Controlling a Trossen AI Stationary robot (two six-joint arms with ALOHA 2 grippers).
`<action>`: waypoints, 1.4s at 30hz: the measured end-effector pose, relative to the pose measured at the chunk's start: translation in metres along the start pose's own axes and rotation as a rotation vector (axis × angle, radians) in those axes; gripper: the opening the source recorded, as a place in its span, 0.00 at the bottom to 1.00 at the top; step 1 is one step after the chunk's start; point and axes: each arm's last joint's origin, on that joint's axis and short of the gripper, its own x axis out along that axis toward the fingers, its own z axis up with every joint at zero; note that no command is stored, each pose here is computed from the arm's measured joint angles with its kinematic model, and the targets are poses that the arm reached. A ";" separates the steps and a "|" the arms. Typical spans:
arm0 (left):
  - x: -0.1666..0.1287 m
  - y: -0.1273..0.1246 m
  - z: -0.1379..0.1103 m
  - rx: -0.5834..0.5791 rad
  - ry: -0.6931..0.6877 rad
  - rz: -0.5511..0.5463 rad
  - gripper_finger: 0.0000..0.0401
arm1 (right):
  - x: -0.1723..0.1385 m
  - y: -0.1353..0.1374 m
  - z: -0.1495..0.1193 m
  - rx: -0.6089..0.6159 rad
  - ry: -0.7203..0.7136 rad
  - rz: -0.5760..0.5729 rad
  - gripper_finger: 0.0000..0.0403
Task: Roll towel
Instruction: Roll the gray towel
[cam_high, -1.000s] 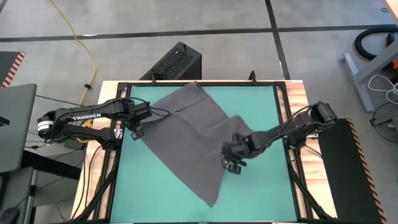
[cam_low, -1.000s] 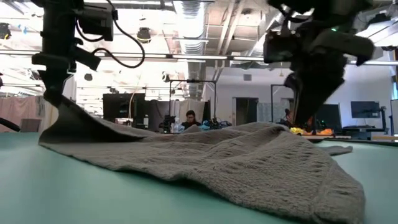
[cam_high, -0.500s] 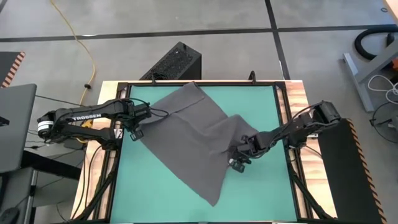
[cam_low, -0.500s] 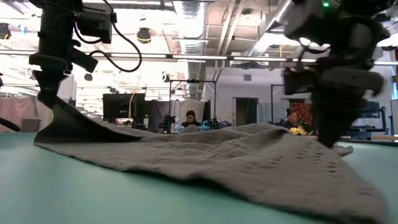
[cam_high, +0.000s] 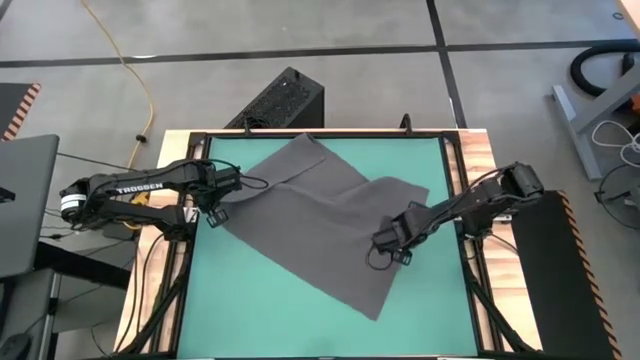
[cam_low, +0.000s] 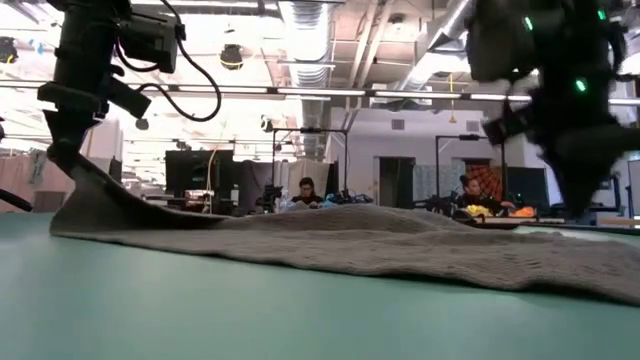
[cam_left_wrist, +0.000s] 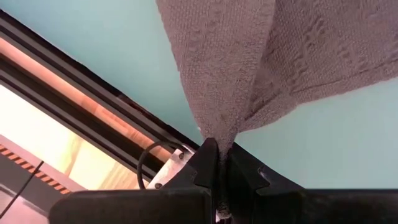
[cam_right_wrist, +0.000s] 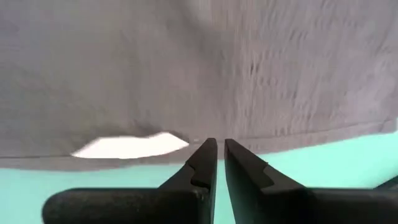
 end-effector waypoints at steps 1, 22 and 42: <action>0.000 0.000 0.000 -0.003 -0.003 -0.001 0.01 | -0.006 0.002 0.003 -0.010 -0.024 -0.008 0.15; -0.001 -0.007 0.004 0.065 -0.056 -0.031 0.01 | -0.069 0.137 -0.060 -0.279 -0.658 0.659 0.16; -0.001 -0.008 0.005 0.023 -0.058 -0.074 0.01 | -0.029 0.204 -0.059 -0.529 -0.640 0.443 0.50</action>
